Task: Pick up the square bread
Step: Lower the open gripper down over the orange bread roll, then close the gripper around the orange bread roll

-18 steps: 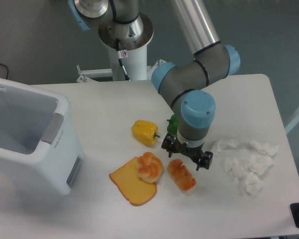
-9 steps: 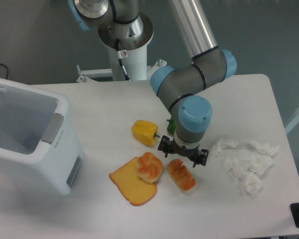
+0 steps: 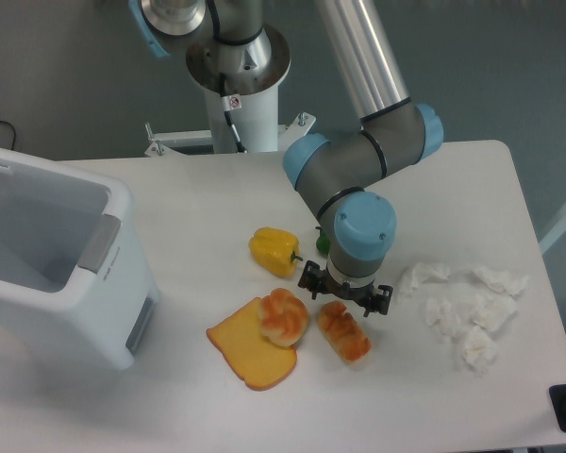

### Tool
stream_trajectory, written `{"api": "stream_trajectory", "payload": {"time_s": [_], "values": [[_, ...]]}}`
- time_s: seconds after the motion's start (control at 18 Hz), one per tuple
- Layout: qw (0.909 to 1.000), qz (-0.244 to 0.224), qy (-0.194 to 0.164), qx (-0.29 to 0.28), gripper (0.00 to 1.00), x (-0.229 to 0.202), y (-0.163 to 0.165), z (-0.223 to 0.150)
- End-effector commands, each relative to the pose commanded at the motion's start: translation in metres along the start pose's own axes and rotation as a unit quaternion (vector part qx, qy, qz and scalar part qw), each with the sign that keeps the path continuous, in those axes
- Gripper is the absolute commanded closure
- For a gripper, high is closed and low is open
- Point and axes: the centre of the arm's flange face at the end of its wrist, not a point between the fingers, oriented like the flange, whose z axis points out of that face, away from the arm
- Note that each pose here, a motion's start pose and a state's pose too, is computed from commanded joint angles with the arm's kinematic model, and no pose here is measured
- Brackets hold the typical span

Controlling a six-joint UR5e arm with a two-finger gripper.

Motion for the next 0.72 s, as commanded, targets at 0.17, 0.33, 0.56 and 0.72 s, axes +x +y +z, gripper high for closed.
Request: {"api": "stream_trajectory", "payload": {"time_s": [0.17, 0.33, 0.56, 0.72], "values": [[1.0000, 0.002, -0.003, 0.003, 0.03, -0.0004, -0.0031, 0.0032], [1.0000, -0.005, -0.004, 0.003, 0.22, 0.0032, -0.0063, 0.0047], [1.0000, -0.009, -0.002, 0.002, 0.56, 0.0039, -0.0073, 0.0075], [0.9999, -0.009, -0.003, 0.003, 0.71, 0.0036, -0.0076, 0.0069]]}}
